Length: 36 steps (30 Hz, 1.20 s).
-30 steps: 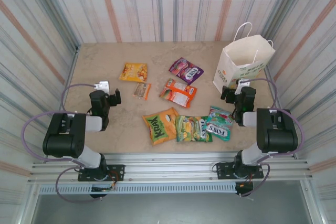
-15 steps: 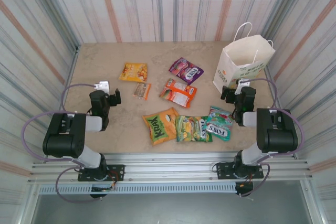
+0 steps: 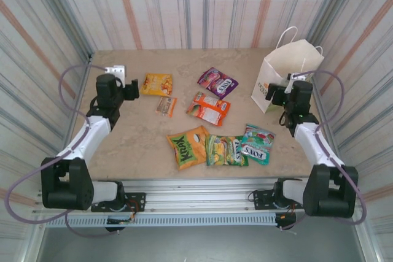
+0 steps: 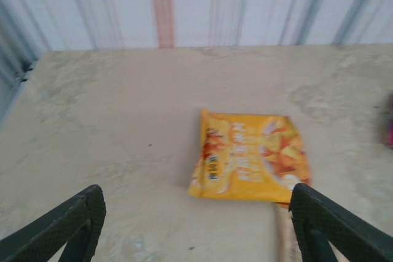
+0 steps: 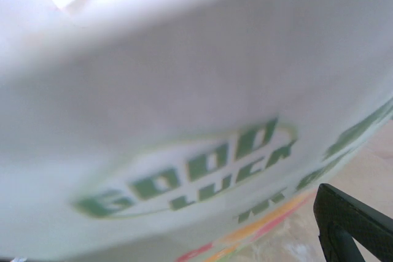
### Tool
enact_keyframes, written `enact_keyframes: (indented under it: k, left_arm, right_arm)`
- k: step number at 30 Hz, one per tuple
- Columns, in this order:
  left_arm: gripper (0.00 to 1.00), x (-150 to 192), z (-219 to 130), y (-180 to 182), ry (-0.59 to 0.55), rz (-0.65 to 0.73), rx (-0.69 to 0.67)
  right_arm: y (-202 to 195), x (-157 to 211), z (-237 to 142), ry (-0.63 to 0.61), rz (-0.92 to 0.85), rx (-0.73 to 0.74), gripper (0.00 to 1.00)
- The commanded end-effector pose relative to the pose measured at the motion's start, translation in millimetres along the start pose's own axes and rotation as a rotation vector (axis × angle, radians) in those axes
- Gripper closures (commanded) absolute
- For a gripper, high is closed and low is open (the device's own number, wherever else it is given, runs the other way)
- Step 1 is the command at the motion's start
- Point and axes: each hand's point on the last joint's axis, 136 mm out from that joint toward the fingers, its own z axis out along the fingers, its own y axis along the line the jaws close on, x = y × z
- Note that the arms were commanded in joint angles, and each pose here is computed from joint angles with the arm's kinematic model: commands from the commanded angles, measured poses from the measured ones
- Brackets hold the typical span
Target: Place the snacks into the paper bag
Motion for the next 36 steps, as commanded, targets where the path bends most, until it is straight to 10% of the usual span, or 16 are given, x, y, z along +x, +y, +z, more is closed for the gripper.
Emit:
enact_keyframes:
  k: [1,16,36]
  left_arm:
    - [0.21,18,-20,-36,0.197,0.004,0.126]
    - [0.27,-14,-30,-135,0.462,0.086,0.388]
    - [0.32,6,5,-194,0.608,0.138,0.486]
  right_arm:
    - [-6,16,-30,0.174,0.058,0.051,0.01]
    - [47,-83,-118,0.31,0.133,-0.03,0.01]
    - [79,-111,10,0.437,0.221,0.102,0.15]
